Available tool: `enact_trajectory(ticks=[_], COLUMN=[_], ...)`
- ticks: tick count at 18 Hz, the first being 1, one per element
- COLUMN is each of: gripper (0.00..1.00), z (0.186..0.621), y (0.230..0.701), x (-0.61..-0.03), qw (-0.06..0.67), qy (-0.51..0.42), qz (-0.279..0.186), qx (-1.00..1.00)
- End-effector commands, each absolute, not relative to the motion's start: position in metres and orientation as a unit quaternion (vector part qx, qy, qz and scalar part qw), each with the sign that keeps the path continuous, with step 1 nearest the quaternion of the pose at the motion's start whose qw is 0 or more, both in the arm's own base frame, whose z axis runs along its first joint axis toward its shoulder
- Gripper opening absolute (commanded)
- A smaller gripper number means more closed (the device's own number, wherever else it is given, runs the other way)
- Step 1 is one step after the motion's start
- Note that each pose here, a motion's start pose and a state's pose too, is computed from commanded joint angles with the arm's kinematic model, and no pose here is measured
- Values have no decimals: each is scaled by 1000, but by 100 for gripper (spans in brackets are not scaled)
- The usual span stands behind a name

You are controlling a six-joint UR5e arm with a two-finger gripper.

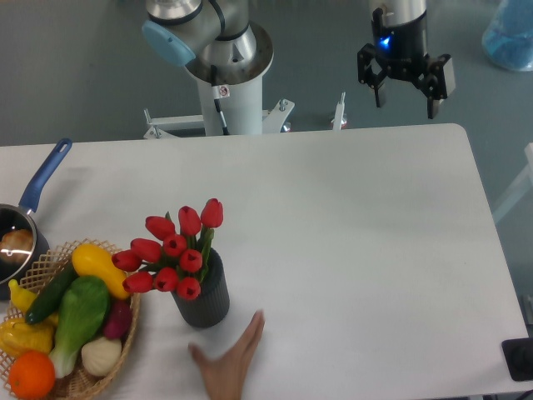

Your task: Pick up the flowers from the vase

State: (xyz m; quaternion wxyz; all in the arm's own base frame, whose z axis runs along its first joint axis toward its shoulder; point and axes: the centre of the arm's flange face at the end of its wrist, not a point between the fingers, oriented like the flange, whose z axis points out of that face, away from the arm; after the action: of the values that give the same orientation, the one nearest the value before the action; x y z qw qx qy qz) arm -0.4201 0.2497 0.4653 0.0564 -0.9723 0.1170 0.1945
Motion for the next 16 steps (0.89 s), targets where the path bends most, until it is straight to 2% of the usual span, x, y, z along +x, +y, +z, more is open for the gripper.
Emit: enact_trajectory(ticks=[7,11,16], gripper=[100,100,100], z=[459,452,454], y=[255,254,262], x=[-420,-427,-425], qw=[82,168,212], qy=[119,73,60], qz=[185,170,165], qx=[-972,-968,-961])
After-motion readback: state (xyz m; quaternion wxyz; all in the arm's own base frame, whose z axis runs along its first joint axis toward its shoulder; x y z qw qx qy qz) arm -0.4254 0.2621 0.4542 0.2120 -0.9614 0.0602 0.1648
